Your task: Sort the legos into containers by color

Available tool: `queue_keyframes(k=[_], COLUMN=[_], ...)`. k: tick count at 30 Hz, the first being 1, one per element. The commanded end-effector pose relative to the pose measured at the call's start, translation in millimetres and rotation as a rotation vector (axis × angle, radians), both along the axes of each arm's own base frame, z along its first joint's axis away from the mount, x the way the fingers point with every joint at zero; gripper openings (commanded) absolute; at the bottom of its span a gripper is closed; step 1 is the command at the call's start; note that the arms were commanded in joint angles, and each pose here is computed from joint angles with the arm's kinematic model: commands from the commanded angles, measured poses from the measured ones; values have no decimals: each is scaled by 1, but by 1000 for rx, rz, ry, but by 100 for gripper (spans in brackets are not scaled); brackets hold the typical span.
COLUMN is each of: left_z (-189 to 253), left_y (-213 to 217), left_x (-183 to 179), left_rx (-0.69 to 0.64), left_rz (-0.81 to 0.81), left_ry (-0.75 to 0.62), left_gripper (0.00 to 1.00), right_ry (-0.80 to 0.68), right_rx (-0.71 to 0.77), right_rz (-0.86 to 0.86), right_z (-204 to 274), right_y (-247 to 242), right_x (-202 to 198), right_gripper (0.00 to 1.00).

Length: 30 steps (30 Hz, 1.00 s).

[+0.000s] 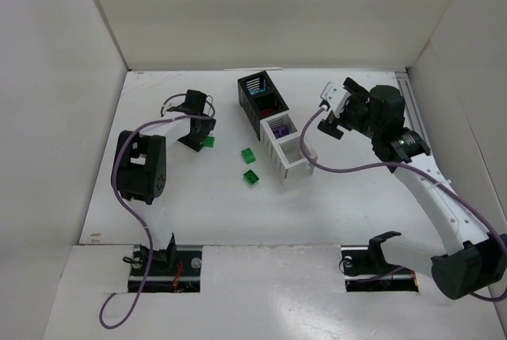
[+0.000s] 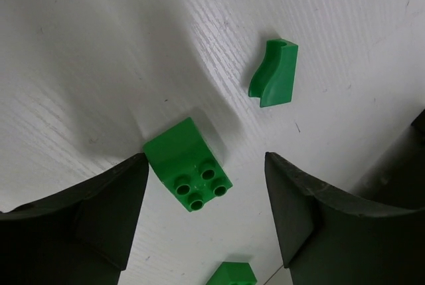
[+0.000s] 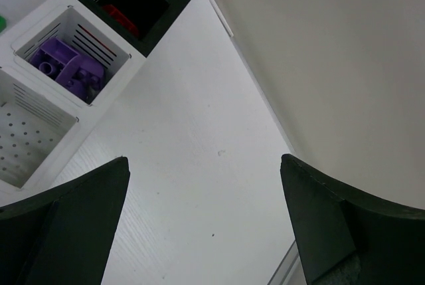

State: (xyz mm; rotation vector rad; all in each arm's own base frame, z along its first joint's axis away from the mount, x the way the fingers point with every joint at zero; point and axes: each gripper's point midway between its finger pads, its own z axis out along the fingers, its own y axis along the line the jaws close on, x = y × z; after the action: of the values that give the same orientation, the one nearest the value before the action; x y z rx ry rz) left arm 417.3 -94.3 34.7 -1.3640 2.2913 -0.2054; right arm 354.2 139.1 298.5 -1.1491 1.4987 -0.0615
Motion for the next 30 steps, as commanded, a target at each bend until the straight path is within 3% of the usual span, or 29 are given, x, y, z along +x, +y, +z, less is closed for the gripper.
queue_keyframes(k=[1, 7, 11, 19, 24, 30], left_z=[-16, -21, -13, 33, 105, 184], left_y=[10, 12, 9, -2, -27, -107], left_x=[-14, -17, -14, -12, -16, -38], left_rx=[40, 57, 92, 162, 200, 251], left_rz=[29, 22, -5, -78, -166, -434], left_ry=[89, 106, 97, 14, -187, -446], left_gripper=[65, 41, 30, 22, 22, 22], right_ry=[-63, -60, -69, -86, -115, -134], right_rx=[43, 49, 52, 48, 64, 119], right_rz=[-27, -48, -57, -55, -109, -313], right_z=[20, 16, 18, 21, 30, 29], right_y=[-6, -11, -14, -16, -30, -72], right_x=[4, 5, 7, 0, -9, -31], right_gripper=[100, 100, 100, 100, 100, 100])
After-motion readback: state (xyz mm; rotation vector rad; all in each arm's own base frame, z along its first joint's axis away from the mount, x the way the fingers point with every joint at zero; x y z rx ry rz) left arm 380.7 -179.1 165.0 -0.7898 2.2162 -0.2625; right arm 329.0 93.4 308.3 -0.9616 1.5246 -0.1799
